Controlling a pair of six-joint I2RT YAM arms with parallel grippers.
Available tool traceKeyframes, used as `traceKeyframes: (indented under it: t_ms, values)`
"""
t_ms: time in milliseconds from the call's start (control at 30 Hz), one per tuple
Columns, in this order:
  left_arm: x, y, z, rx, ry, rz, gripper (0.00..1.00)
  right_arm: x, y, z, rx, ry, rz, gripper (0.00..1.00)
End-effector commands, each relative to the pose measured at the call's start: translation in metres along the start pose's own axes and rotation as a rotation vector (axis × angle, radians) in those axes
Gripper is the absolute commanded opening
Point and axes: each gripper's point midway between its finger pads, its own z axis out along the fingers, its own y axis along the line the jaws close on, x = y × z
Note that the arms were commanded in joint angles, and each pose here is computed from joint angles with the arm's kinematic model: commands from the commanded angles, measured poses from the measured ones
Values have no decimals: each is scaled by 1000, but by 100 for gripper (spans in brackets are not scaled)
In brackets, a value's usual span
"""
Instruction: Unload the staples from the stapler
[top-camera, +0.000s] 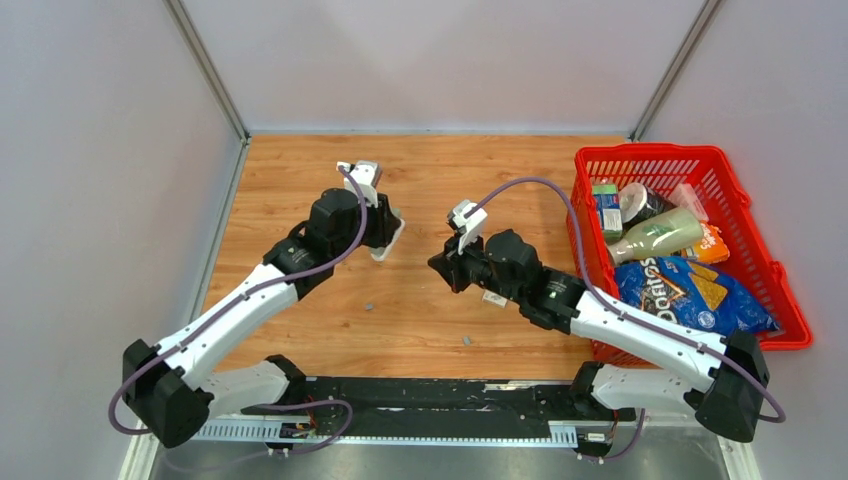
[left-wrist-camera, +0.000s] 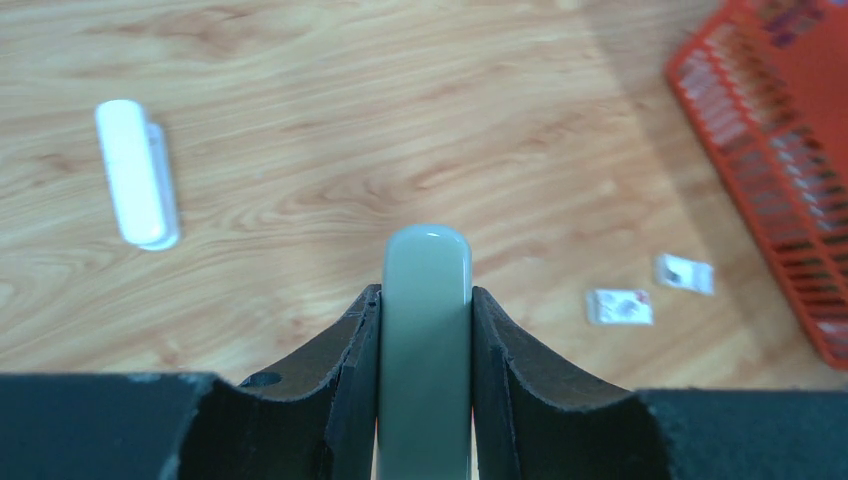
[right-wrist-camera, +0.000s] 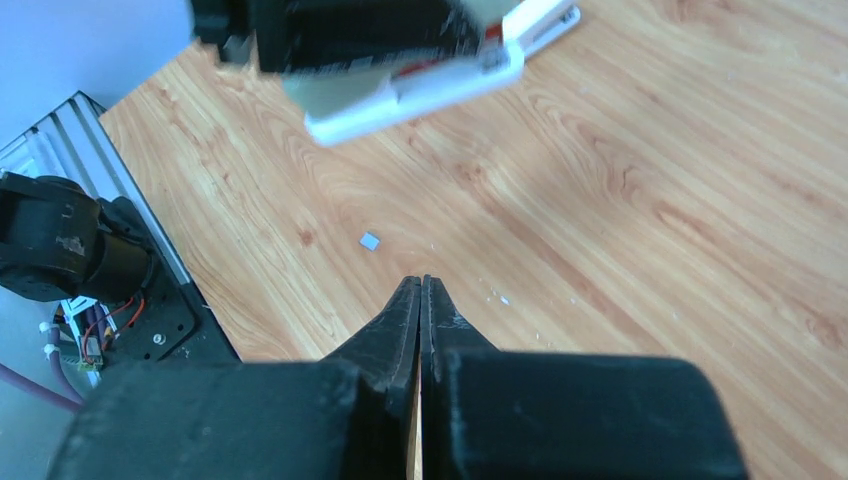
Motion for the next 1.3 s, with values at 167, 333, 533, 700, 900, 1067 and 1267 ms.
traceKeyframes:
  t_ms: [167,333,533,700,900,1067,1267]
  values:
    - [-29,79,60,-274,-105,-31,0,11,5,-3,-13,-8,100,0]
    - [-34,93,97,-274,-146,-63,0,18,8,-3,-25,16,136,0]
    - [-20,120,147,-338,-93,-74,0,22,17,-8,-68,42,157,0]
    - [-22,138,175,-389,-76,-70,0,21,20,-14,-90,35,160,0]
    - [-4,167,197,-438,-5,-91,0,23,18,-16,-87,38,144,0]
    - [16,180,212,-443,64,-94,2,24,19,-15,-89,43,136,0]
    - [33,190,219,-449,106,-100,14,28,18,-12,-85,56,137,0]
